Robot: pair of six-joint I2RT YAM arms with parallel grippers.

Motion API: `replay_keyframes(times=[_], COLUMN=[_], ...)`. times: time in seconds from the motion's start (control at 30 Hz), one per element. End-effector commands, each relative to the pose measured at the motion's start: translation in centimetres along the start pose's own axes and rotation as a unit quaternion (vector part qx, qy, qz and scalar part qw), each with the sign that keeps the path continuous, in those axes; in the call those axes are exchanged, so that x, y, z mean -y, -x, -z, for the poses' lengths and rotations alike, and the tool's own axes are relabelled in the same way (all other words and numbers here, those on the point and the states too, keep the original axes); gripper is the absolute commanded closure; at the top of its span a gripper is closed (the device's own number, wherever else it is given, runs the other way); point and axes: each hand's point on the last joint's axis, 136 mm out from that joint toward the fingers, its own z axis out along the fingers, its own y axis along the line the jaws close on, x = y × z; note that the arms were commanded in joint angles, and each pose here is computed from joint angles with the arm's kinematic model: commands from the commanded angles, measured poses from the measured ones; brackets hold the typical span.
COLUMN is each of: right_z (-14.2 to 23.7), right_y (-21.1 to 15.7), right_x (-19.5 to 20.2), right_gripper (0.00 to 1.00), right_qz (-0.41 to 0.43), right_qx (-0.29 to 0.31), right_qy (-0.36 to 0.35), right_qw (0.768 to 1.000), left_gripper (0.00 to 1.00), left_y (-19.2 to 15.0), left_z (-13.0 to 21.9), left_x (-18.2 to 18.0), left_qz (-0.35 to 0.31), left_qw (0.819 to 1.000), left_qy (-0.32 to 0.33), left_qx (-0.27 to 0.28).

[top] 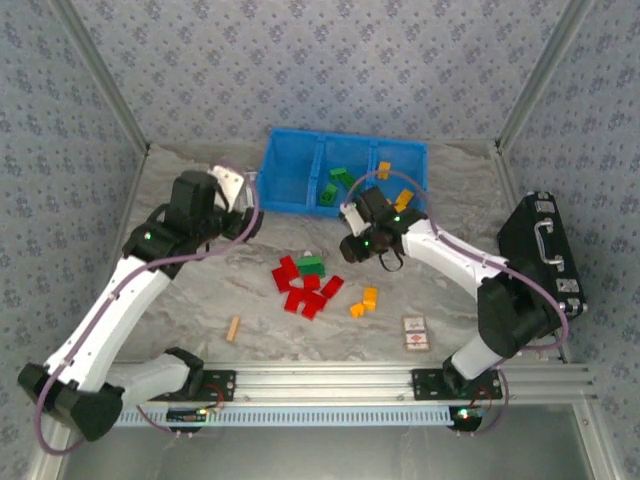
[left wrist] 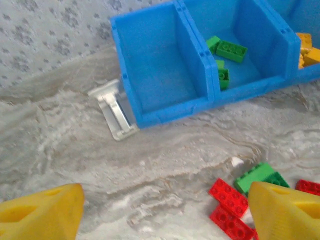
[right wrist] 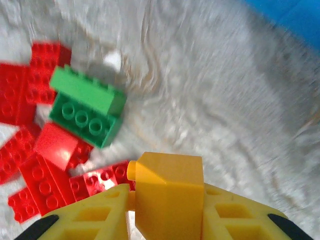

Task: Sort the legos into containers by color

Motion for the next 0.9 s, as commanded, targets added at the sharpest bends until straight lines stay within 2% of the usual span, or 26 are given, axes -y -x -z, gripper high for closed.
replay_keyframes(times=[0.0,0.2,0.47,0.6,0.73,0.77,0.87], right_z=[1.0,1.1,0.0,-1.0,-2.3,-2.7,-3.3], right_y=[2.6,6.9,9.6,9.8,9.5,9.5,9.5], right_x=[2.8,8.0,14.7,17.5,19.1,19.4,19.9], right_gripper=[0.67,0.67,0.67,0.67,0.6,0.58,0.55], right_qz=[-0.007,-0.052,-0.129,-0.158,-0.165,-0.167,-0.169], right_qx=[0.018,0.058,0.08,0.076,0.059,0.058,0.055], right_qy=[-0.037,-0.094,-0.138,-0.158,-0.173,-0.172,-0.166], right_qw=[0.999,0.993,0.979,0.972,0.969,0.969,0.97], left_gripper=[0.11,0.06,0.05,0.05,0.04,0.0,0.0], left_y=[-1.1,-3.9,-5.1,-5.3,-5.4,-5.4,-5.1], left_z=[0.1,-0.7,-2.9,-3.9,-4.2,-4.3,-4.3], left_x=[1.4,3.1,4.0,4.5,4.7,4.9,6.6], left_qz=[-0.023,-0.03,-0.051,-0.051,-0.05,-0.048,-0.035], left_qw=[0.999,0.995,0.992,0.99,0.99,0.989,0.985], left_qy=[-0.042,-0.09,-0.112,-0.124,-0.13,-0.134,-0.171], left_qx=[0.019,0.0,-0.019,-0.033,-0.036,-0.035,-0.006])
